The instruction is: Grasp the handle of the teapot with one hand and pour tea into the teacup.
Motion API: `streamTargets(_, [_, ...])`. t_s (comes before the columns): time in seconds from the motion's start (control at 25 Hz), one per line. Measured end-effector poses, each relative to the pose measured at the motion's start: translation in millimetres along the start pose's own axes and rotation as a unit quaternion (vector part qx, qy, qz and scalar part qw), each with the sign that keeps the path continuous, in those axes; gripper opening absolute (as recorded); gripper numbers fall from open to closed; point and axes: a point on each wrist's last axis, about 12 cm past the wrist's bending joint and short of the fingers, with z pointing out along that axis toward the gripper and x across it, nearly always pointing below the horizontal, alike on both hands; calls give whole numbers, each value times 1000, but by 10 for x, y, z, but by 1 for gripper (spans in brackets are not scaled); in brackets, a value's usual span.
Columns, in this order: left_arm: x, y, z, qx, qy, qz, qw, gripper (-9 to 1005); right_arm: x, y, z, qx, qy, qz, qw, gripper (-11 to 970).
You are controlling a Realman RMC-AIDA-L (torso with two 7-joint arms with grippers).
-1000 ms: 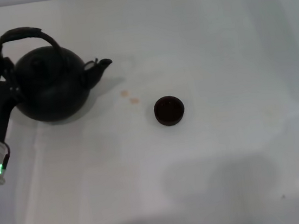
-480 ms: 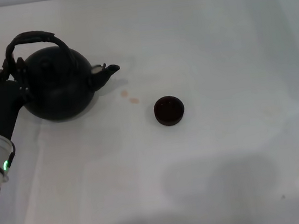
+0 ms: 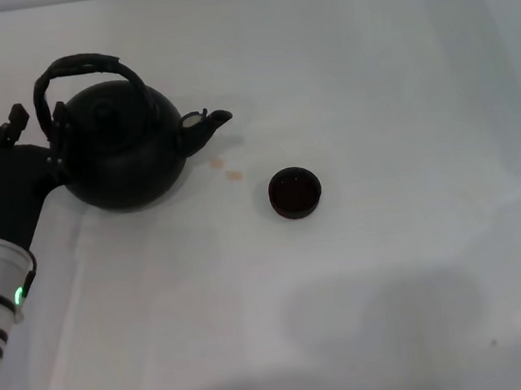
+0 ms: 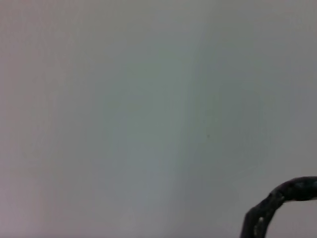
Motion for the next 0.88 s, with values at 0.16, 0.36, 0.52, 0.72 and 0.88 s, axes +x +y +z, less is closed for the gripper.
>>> streamTargets(0.16, [2, -5, -76, 3, -11, 1, 1000, 511, -3, 1, 2, 0, -1, 0, 1000, 856])
streamTargets(0.36, [3, 11, -173, -4, -23, -4, 1000, 640, -8, 2, 4, -1, -2, 0, 1000, 856])
streamTargets(0.52, [14, 22, -260, -8, -30, -25, 999, 690, -10, 3, 5, -1, -2, -1, 1000, 856])
streamTargets(0.72, [-10, 43, -418, -11, -59, -50, 997, 711, -10, 2, 4, -1, -2, -1, 1000, 856])
streamTargets(0.88, [-56, 90, -567, -30, -94, -53, 994, 706, 0, -8, -13, 0, -2, 0, 1000, 856])
